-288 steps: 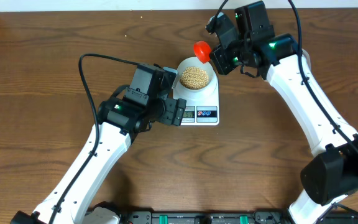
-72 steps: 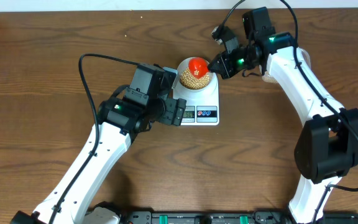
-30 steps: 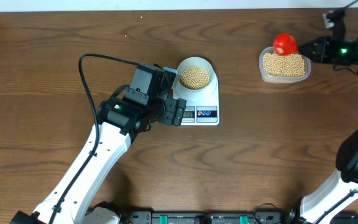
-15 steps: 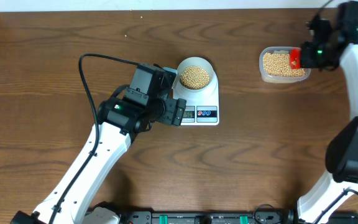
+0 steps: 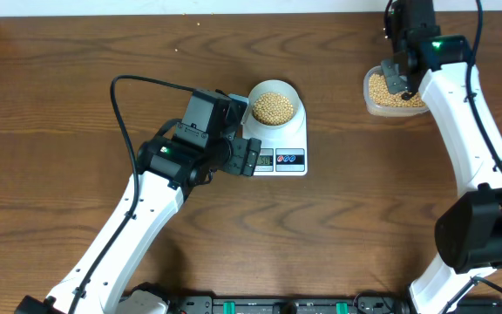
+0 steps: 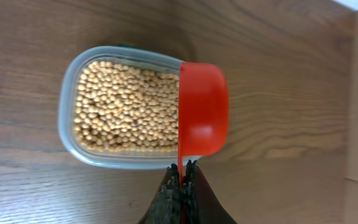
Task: Scoop item into bowl and weigh 50g on scale
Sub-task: 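Lower the red scoop into the tub and open the right gripper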
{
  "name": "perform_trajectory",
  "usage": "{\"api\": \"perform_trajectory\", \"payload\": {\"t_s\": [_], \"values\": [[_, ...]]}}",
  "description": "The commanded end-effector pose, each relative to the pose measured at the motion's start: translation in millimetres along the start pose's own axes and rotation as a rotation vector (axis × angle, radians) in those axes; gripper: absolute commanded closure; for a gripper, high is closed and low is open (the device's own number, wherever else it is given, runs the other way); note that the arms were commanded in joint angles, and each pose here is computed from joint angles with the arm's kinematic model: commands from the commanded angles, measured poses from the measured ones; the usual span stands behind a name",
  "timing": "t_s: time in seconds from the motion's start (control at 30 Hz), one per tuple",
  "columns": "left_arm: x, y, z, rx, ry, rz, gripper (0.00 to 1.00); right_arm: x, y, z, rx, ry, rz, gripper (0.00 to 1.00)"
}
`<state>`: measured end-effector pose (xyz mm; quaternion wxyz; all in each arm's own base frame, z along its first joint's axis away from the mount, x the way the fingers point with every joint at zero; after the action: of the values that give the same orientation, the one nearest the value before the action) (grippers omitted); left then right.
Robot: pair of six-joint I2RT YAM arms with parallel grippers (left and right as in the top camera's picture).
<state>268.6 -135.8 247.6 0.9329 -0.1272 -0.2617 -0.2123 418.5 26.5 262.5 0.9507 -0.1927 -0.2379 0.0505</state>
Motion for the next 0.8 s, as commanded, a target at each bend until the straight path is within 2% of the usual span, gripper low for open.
{"api": "perform_trajectory", "payload": {"t_s": [0.0, 0.13, 0.2, 0.33, 0.4, 0.6, 0.7, 0.77], "values": [[-1.2, 0.1, 5.0, -0.006, -0.012, -0.008, 0.12, 4.9, -8.4, 15.8, -0.101, -0.035, -0.023, 0.99], [-1.2, 0.1, 5.0, -0.006, -0.012, -0.008, 0.12, 3.8, -7.6, 15.4, -0.087, -0.032, -0.098, 0.99], [-1.2, 0.1, 5.0, -0.006, -0.012, -0.008, 0.12, 3.4, -5.4, 13.7, -0.022, -0.028, -0.17, 0.99], [-1.2, 0.1, 5.0, -0.006, -0.012, -0.008, 0.12, 2.7, 5.6, 8.9, 0.299, 0.017, -0.384, 0.99], [-1.2, 0.1, 5.0, -0.006, -0.012, -0.008, 0.12, 2.2, 7.3, 5.7, 0.393, 0.042, -0.474, 0.99], [-1.2, 0.1, 5.0, -0.006, -0.012, -0.008, 0.12, -11.2, -8.5, -17.1, 0.293, 0.13, -0.886, 0.99], [-1.2, 0.1, 5.0, -0.006, -0.012, -0.008, 0.12, -18.9, -10.3, -24.6, 0.281, 0.181, -1.019, 0.99], [-1.2, 0.1, 5.0, -0.006, -0.012, -0.008, 0.12, -24.2, -8.7, -29.0, 0.268, 0.208, -1.07, 0.93]]}}
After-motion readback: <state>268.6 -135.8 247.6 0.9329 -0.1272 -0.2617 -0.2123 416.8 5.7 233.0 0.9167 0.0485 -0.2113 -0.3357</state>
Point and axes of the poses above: each gripper's point midway between its finger pads, its own z axis back along the fingers, its own y axis along the line the jaws close on, x = y × z, the point moved 9 cm from there along z, back along the fingers, and after that the axes turned 5 degrees about -z, right-handed, at the moved point
